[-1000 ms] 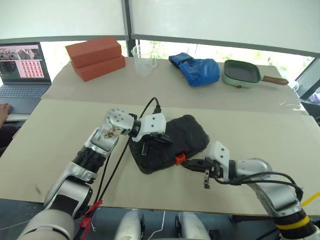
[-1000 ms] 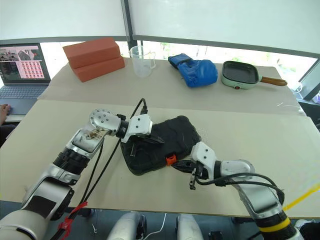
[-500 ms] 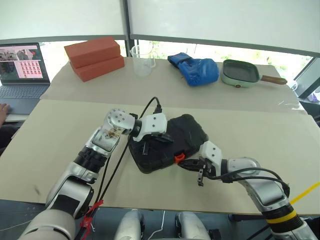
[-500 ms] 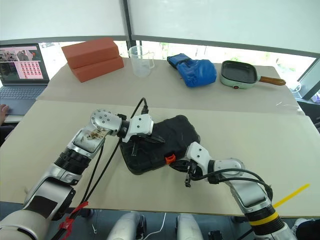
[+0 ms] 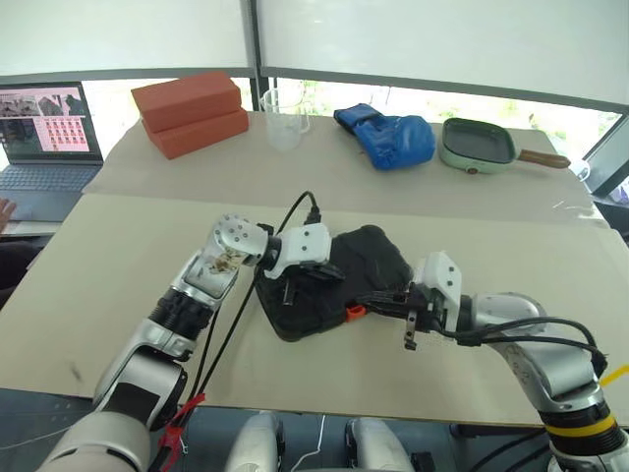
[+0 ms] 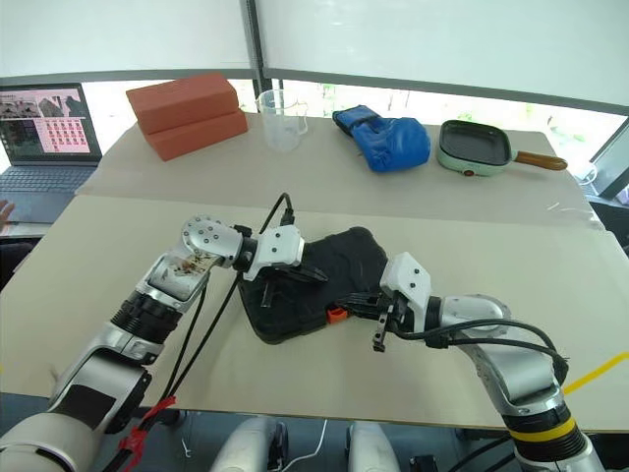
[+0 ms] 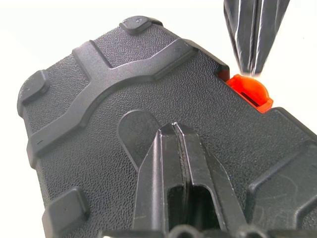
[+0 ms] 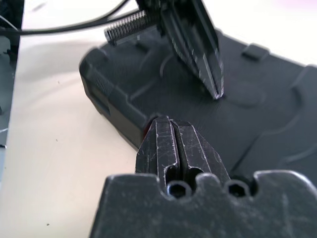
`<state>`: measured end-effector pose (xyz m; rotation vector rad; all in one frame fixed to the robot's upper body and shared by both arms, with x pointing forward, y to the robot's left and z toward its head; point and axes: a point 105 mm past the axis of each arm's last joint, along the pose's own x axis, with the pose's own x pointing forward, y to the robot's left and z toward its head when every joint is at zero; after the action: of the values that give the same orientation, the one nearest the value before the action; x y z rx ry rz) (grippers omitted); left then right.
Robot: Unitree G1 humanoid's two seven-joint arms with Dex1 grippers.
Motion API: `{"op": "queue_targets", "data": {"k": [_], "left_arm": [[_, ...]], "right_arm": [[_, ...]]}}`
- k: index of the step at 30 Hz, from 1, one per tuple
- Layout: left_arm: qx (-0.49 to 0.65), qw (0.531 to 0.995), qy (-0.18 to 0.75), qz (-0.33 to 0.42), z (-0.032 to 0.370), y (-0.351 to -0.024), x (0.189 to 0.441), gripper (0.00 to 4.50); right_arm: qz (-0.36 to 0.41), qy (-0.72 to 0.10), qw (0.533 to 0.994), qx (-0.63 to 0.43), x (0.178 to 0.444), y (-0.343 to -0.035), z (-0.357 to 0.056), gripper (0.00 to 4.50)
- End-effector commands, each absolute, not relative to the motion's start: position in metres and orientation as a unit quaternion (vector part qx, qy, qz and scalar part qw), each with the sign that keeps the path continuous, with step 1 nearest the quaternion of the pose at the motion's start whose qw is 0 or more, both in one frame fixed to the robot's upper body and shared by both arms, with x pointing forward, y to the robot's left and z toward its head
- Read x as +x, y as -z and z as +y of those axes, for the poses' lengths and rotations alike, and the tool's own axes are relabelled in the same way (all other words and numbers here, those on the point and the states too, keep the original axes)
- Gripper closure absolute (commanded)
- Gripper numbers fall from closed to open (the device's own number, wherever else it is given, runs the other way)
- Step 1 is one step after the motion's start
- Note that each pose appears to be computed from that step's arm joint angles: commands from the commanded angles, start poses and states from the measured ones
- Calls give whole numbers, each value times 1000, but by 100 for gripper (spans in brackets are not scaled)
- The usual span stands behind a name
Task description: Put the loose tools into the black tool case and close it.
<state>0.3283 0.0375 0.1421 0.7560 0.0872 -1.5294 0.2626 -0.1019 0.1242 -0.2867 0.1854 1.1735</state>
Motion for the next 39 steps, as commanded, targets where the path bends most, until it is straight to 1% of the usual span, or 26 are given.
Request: {"op": "queue_targets", "data": {"k": [1,5,13,16,18,22,25,27,31,33,36,39], "left_arm": [[343,646,678,69,39,-127,328,448],[343,646,678,69,40,-127,328,448],[343,647,677,69,40,-126,328,448],[344,646,678,68,39,-126,328,448],[344,646,678,68,39,-126,328,448],[344,646,678,67,39,-126,328,448],[344,647,677,67,39,-127,329,448],[344,647,677,67,39,-127,329,448],[345,647,676,68,39,-127,329,448],[345,647,677,69,40,-126,329,448],[345,646,677,70,40,-125,328,448],[345,644,679,71,40,-124,328,448]], "right_arm": [[97,-557,809,-160,257,-120,-102,450],[107,-560,806,-161,251,-116,-107,450],[89,-546,819,-151,254,-128,-111,450],[77,-549,822,-128,255,-137,-106,450],[74,-547,823,-131,258,-139,-103,450],[87,-539,825,-144,264,-133,-102,450],[108,-525,827,-168,271,-120,-105,450],[114,-526,825,-176,272,-116,-107,450],[72,-550,822,-127,258,-138,-105,450],[68,-557,821,-104,249,-143,-109,450],[93,-570,810,-103,232,-130,-115,450],[120,-560,811,-118,230,-113,-118,450]]}}
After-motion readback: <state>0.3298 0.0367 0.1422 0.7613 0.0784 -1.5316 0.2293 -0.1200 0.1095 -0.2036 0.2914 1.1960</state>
